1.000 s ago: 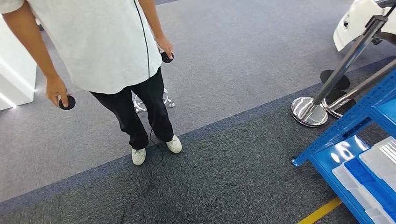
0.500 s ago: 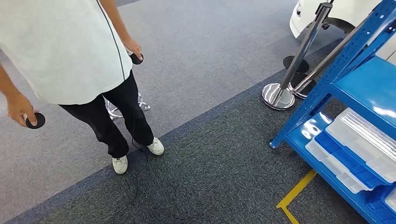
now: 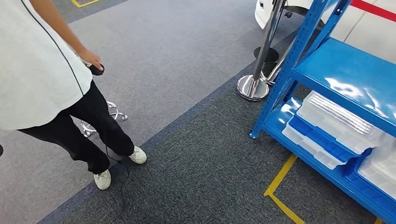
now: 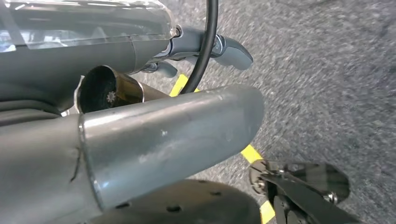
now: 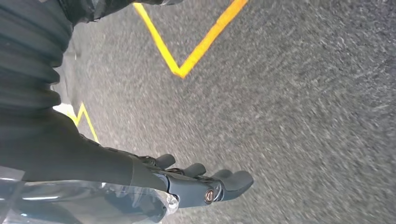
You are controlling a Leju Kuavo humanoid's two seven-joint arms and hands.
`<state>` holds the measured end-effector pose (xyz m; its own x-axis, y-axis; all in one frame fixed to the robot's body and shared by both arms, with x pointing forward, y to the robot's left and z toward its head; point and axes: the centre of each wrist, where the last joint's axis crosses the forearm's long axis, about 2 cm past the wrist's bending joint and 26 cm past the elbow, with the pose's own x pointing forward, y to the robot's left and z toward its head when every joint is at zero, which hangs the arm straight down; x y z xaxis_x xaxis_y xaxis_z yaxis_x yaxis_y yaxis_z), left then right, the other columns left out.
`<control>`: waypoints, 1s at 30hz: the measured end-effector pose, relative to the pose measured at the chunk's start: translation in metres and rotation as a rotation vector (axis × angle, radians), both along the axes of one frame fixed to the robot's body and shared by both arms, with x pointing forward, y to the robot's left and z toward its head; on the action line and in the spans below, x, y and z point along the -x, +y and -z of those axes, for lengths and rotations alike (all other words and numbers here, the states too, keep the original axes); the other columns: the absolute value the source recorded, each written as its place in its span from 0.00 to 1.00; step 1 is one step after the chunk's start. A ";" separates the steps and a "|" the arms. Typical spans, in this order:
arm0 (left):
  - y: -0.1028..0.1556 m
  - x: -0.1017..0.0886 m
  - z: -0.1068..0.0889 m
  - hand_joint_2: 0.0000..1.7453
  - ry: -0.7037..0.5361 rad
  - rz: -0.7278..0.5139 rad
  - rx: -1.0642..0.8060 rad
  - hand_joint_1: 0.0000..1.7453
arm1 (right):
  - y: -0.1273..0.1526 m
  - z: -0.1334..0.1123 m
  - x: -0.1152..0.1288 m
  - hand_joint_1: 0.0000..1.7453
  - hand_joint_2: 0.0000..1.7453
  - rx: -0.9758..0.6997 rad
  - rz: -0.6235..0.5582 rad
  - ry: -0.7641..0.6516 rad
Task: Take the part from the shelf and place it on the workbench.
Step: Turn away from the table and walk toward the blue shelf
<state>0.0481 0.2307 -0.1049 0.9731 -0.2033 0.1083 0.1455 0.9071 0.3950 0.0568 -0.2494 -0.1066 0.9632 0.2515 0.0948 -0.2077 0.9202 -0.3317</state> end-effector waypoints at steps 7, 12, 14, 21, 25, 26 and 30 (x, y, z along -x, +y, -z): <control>0.001 -0.002 0.000 0.00 -0.007 -0.006 -0.005 0.00 | 0.002 0.000 0.002 0.00 1.00 -0.004 0.002 0.004; 0.001 0.000 0.000 0.00 -0.003 -0.005 -0.006 0.00 | 0.003 0.000 0.000 0.00 1.00 -0.006 0.003 -0.002; 0.000 0.000 0.000 0.00 -0.002 -0.006 -0.006 0.00 | 0.003 0.000 0.001 0.00 1.00 -0.006 0.004 0.000; -0.001 -0.003 -0.001 0.00 -0.007 -0.001 -0.004 0.00 | 0.002 0.000 0.001 0.00 1.00 -0.005 0.004 -0.002; -0.001 -0.003 -0.001 0.00 -0.007 0.000 -0.004 0.00 | 0.003 0.000 -0.001 0.00 1.00 -0.006 0.005 -0.004; -0.001 -0.002 0.000 0.00 -0.005 0.000 -0.004 0.00 | 0.003 0.000 -0.001 0.00 1.00 -0.006 0.005 -0.004; -0.001 0.001 0.000 0.00 0.000 0.000 -0.004 0.00 | 0.003 0.000 0.000 0.00 1.00 -0.005 0.000 -0.004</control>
<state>0.0476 0.2299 -0.1048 0.9731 -0.2038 0.1071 0.1457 0.9053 0.3990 0.0572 -0.2465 -0.1063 0.9628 0.2511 0.1002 -0.2064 0.9219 -0.3278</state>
